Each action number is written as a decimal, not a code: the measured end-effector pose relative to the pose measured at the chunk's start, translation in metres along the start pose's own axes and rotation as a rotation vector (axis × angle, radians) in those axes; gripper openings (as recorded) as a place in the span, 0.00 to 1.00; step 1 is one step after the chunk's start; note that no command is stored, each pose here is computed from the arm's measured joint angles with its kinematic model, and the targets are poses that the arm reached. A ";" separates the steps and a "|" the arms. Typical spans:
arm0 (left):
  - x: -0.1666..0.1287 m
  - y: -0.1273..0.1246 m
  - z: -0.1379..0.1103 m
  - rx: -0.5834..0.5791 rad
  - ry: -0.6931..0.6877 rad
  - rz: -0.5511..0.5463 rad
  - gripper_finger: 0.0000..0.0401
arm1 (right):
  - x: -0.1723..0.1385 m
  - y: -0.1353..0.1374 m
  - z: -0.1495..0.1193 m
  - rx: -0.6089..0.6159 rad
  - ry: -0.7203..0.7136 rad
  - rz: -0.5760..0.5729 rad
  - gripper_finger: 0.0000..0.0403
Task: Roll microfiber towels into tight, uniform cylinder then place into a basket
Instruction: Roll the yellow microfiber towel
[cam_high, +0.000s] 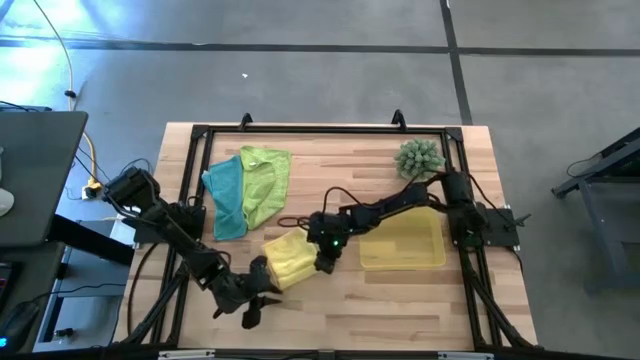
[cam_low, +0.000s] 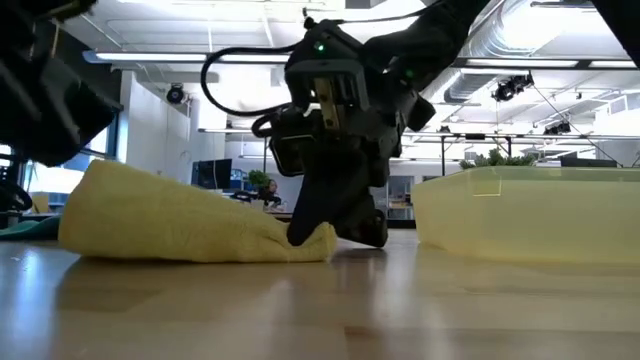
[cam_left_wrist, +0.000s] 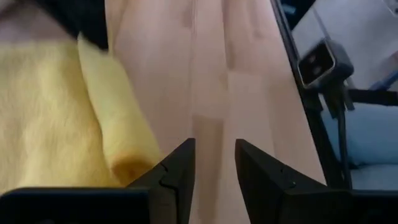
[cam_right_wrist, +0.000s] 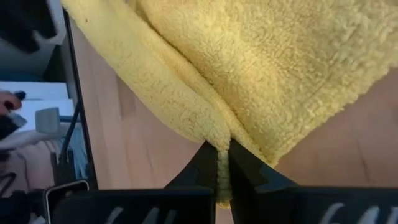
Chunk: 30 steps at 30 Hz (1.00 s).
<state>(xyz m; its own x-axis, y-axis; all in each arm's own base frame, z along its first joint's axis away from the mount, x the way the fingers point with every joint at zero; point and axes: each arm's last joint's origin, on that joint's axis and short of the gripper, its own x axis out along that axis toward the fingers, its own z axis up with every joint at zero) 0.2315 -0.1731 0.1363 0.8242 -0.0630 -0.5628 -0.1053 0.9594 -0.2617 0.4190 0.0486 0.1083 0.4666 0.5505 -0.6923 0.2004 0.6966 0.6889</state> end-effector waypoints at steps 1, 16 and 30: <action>0.000 0.000 0.002 0.014 -0.026 0.012 0.26 | 0.000 -0.001 0.000 0.006 0.000 -0.002 0.00; 0.023 0.026 0.002 0.079 -0.027 0.180 0.26 | 0.004 -0.004 0.000 0.012 -0.006 -0.006 0.00; 0.026 0.033 -0.016 -0.051 0.136 0.202 0.26 | 0.006 -0.001 0.001 -0.090 -0.025 0.003 0.01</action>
<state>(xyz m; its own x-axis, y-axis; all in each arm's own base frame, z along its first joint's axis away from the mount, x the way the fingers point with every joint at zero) 0.2404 -0.1477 0.1006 0.7013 0.0892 -0.7073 -0.2914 0.9414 -0.1701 0.4221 0.0510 0.1039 0.4890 0.5417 -0.6837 0.1213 0.7339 0.6683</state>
